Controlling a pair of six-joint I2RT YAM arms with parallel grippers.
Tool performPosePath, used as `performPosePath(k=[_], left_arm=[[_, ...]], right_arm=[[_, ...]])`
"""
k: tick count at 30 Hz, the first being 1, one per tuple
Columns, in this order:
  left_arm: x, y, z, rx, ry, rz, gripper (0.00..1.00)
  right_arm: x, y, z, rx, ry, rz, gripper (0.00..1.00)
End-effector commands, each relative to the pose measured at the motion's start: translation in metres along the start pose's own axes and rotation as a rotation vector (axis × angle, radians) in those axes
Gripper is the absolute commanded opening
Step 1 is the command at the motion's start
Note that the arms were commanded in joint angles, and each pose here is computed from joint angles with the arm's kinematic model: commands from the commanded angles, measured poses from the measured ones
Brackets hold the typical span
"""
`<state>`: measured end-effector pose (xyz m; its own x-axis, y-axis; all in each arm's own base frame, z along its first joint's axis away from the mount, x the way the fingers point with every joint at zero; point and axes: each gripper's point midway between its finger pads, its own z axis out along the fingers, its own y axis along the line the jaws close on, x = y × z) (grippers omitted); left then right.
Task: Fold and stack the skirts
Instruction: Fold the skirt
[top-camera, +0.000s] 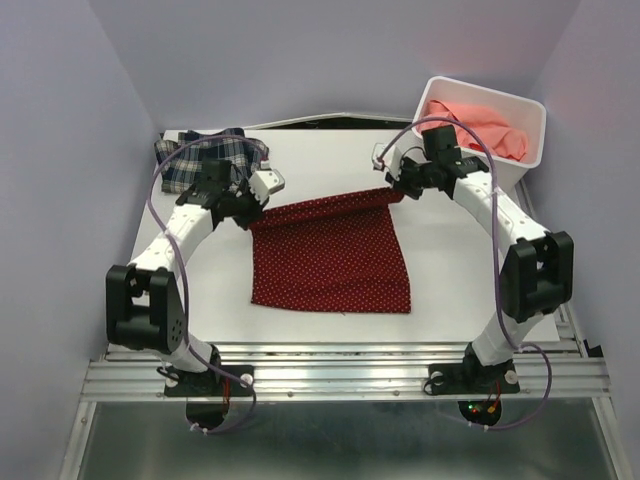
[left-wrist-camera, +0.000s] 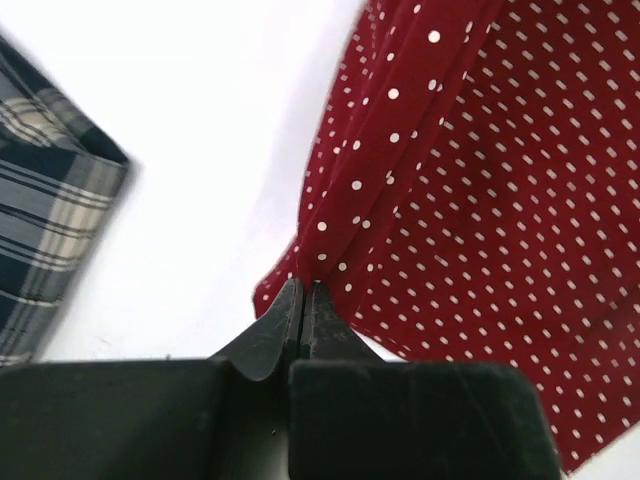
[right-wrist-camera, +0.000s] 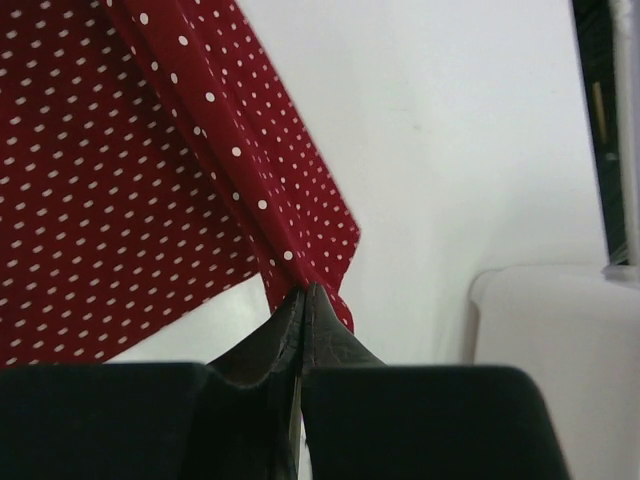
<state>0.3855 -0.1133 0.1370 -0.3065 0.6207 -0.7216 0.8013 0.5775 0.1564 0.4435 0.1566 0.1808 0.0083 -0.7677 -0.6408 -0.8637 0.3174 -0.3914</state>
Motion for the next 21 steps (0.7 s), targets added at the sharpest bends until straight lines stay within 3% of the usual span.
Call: performPosePath(k=[1,11,21], left_arm=[[0.026,-0.033,-0.024,0.011,0.032,0.115,0.00],[0.104,-0.107,-0.007,0.129,0.208,0.122,0.00],[0.115,-0.128,0.013,0.184,0.266,0.071,0.28]], right_arm=[[0.010,0.040,-0.018,-0.051,0.020,0.036,0.01],[0.055,0.130,-0.004,-0.184,0.087,0.179,0.01],[0.059,0.143,0.003,-0.226,0.097,0.276,0.01]])
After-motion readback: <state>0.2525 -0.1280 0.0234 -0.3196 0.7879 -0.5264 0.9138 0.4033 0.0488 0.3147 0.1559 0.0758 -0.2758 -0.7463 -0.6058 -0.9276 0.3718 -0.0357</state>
